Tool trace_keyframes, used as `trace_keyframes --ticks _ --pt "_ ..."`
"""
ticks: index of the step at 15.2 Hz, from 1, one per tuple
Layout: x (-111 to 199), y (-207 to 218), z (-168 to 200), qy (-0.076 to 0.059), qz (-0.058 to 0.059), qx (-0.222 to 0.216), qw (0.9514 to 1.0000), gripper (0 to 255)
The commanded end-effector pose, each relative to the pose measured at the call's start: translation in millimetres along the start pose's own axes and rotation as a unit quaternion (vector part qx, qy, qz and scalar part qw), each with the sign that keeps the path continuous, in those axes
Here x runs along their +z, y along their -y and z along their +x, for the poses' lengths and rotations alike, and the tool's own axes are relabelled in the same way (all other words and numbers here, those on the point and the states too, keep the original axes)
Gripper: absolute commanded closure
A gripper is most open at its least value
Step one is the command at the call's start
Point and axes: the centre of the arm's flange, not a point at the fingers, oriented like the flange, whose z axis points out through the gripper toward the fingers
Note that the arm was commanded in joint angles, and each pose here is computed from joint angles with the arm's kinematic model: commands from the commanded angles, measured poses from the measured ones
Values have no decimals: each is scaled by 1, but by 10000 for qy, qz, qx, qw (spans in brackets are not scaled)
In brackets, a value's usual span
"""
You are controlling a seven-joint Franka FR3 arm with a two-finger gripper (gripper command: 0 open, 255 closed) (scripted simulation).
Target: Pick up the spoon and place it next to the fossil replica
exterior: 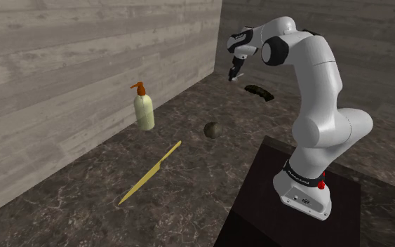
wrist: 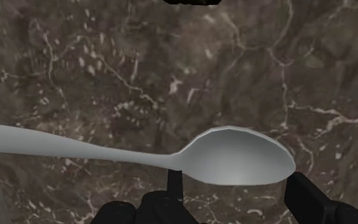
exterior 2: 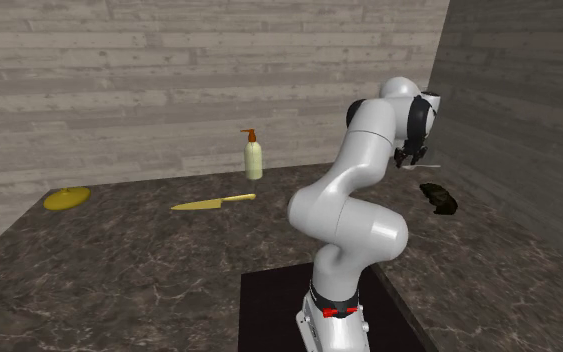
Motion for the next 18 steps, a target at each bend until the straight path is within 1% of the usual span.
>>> trace_keyframes --ticks 1,6,7,15,16,18 --pt "10 1 -1 0 -1 0 10000 255" --pt "37 2 -5 0 -1 0 10000 255" --pt "45 2 -7 0 -1 0 10000 255" --pt "45 2 -7 0 -1 0 10000 255" --pt "45 2 -7 0 -1 0 10000 0" --pt "45 2 -7 0 -1 0 10000 0"
